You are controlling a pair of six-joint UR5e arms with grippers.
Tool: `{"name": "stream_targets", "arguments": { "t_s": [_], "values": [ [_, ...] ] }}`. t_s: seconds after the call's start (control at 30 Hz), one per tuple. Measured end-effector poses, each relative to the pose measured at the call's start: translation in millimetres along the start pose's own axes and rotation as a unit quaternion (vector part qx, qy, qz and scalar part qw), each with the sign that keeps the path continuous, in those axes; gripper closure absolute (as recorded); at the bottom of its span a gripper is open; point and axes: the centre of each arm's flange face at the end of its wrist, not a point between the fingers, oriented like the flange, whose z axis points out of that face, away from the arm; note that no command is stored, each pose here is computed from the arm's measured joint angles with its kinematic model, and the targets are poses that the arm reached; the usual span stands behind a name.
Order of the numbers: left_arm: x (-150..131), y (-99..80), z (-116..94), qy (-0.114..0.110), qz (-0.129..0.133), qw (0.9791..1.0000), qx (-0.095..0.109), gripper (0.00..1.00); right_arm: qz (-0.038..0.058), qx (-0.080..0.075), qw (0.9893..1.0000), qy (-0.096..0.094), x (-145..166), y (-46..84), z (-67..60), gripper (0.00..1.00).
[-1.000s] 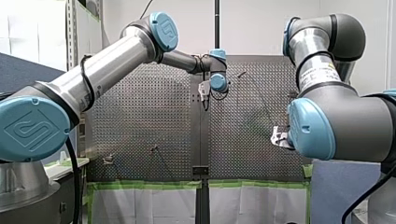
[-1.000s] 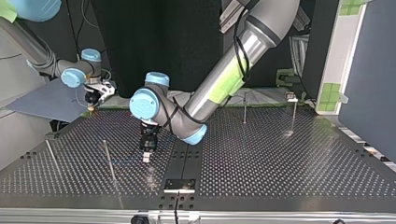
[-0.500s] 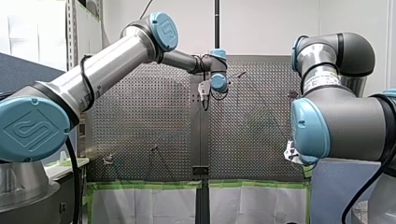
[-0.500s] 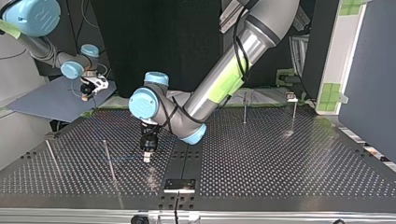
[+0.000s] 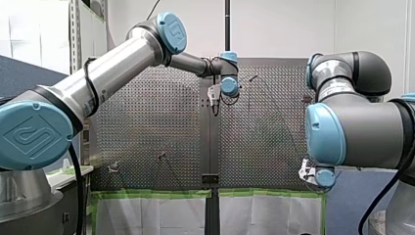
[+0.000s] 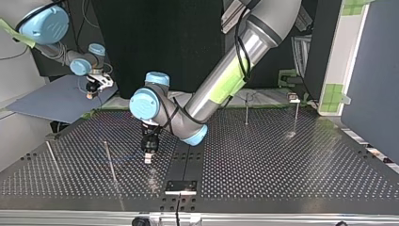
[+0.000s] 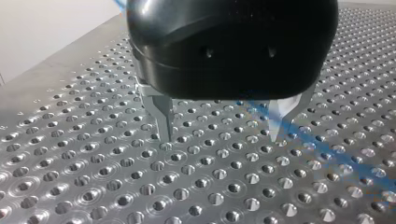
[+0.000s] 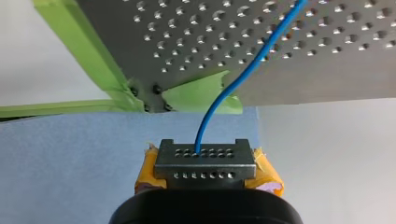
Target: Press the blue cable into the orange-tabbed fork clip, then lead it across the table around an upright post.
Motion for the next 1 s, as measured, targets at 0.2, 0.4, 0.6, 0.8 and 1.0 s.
{"name": "stream_targets", "arguments": {
  "t_s": [0.2,0.4,0.6,0.8,1.0],
  "values": [
    [0.0,0.0,-0.3,0.001,0.0,1.0,0.0,0.0,0.0019,0.001,1.0,0.002,-30.2,5.3,1.0,1.0],
    [0.5,-0.2,-0.7,0.002,0.001,1.0,0.001,0.0,-0.0045,-0.001,1.0,-0.004,-57.1,8.8,2.8,1.0],
    [1.2,0.4,-1.3,0.006,0.003,1.0,0.0,0.0,-0.0214,0.011,0.9995,-0.019,-80.2,8.2,0.1,1.0],
    [2.0,1.5,-1.7,0.01,0.004,0.9999,0.0,0.0,-0.0246,0.037,0.9989,-0.013,-71.5,1.7,3.5,1.0],
    [2.4,4.1,-1.1,0.014,0.006,0.9999,-0.001,0.0,-0.0239,0.058,0.998,0.0,-57.6,-0.9,8.5,1.0]
  ]
}}
